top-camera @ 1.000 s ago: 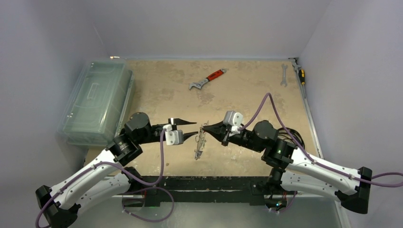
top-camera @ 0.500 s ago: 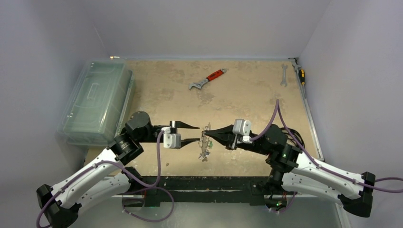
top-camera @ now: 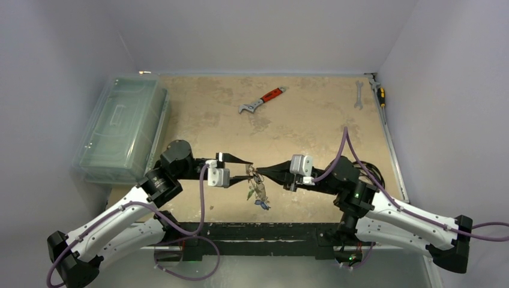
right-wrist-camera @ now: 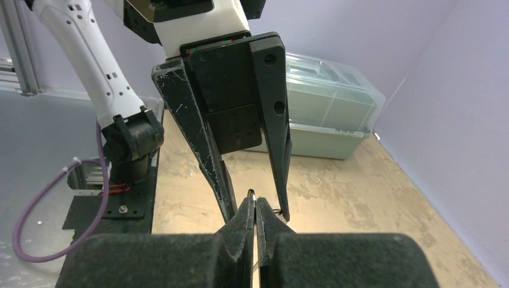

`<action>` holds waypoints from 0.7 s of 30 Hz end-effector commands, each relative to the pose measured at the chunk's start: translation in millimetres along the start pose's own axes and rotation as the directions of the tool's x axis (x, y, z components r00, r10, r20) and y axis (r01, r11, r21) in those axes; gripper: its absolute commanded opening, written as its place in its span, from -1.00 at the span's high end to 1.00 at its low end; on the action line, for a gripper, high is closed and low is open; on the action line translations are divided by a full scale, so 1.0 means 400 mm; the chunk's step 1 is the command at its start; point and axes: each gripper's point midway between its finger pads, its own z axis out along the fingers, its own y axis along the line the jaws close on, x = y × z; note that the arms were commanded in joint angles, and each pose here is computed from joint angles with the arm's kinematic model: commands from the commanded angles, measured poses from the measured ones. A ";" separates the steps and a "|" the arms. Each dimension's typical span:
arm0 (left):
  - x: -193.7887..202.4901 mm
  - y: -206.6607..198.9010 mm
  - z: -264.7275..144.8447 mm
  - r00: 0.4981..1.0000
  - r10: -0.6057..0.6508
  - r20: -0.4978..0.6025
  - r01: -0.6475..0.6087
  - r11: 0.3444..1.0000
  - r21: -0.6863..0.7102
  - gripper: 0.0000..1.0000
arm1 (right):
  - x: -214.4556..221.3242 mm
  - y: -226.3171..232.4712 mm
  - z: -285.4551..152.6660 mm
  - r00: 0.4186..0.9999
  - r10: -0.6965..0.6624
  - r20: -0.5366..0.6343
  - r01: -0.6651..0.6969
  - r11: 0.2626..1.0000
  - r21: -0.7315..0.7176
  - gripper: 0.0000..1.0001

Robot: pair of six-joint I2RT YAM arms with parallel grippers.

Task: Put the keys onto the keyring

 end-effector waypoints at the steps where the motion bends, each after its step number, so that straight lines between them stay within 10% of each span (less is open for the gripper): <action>1: -0.030 0.002 0.000 0.999 0.008 0.033 -0.008 1.000 0.016 0.23 | -0.120 -0.046 0.010 0.990 -0.081 0.118 0.074 0.996 0.058 1.00; 21: -0.050 0.056 -0.026 0.999 0.046 0.026 -0.042 0.991 -0.127 0.22 | -0.106 -0.108 0.001 0.992 -0.103 0.079 0.086 0.977 0.194 1.00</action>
